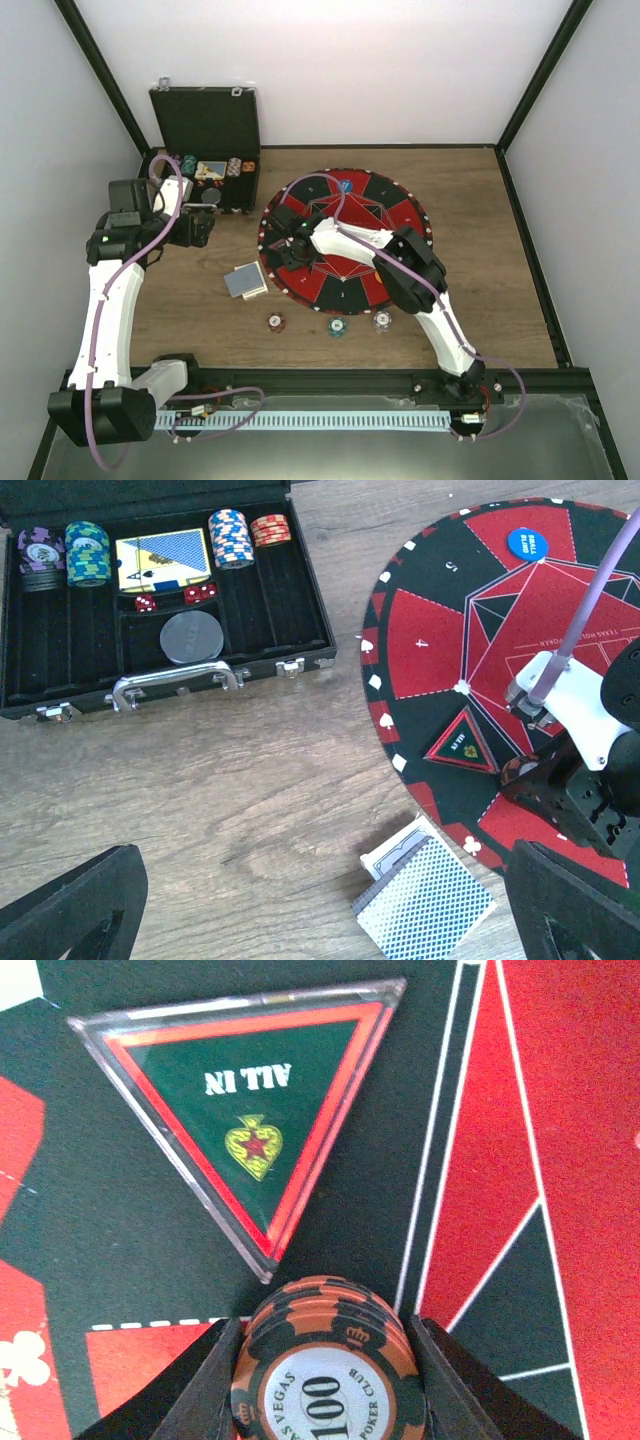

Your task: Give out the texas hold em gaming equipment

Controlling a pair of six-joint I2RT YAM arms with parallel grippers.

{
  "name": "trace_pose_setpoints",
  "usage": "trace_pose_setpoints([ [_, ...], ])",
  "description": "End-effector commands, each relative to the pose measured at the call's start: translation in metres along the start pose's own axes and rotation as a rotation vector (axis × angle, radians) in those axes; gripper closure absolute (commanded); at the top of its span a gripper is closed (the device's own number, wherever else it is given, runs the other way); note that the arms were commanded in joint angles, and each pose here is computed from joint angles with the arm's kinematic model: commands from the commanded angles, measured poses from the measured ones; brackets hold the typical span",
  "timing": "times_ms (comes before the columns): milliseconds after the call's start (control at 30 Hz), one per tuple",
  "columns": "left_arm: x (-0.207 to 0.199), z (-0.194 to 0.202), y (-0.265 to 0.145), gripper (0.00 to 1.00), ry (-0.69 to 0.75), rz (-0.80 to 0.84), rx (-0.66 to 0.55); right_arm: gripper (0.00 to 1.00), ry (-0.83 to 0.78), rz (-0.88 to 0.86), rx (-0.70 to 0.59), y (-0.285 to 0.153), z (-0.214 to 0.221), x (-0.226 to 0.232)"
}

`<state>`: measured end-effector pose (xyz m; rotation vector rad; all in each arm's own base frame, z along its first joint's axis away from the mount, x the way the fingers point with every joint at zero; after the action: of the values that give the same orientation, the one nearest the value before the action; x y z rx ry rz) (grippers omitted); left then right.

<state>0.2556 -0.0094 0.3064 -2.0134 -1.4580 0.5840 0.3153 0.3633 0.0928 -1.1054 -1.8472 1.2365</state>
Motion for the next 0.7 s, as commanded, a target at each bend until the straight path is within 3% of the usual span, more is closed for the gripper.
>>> trace_pose_setpoints([
  [0, -0.001, -0.007, -0.011, 0.0, 0.011, -0.004, -0.032, 0.91, -0.008, -0.043, -0.004, 0.004, -0.006, 0.009],
  [167, -0.001, -0.005, -0.009, 0.0, 0.009, -0.001, -0.029, 0.87, -0.009, -0.051, -0.009, 0.005, -0.009, 0.011],
  [233, -0.001, -0.004, -0.008, 0.0, 0.007, 0.001, -0.027, 0.77, -0.012, -0.053, -0.009, 0.004, -0.011, 0.012],
  [300, -0.001, -0.004, -0.008, 0.0, 0.005, 0.004, -0.027, 0.58, -0.013, -0.041, -0.007, 0.003, -0.011, 0.011],
  [400, -0.002, -0.004, -0.009, 0.0, 0.009, 0.004, -0.029, 0.43, -0.014, -0.021, -0.032, -0.008, -0.015, 0.008],
  [500, -0.002, -0.004, -0.009, 0.0, 0.012, 0.005, -0.027, 0.34, -0.007, -0.01, -0.083, -0.033, -0.023, 0.006],
  [667, -0.003, -0.005, -0.008, 0.0, 0.004, 0.019, -0.029, 0.27, -0.028, 0.0, -0.145, -0.072, -0.019, 0.019],
])
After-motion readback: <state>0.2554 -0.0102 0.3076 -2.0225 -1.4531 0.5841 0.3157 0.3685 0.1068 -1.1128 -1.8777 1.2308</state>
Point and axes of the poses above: each gripper's point midway between its finger pads, its own y axis out along the fingers, its own x axis along the line the jaws close on, z = x × y, the point moved 7 cm from there along -y, back along the fingers, and after that the axes turned 3 degrees about y, right-handed, at the moved point
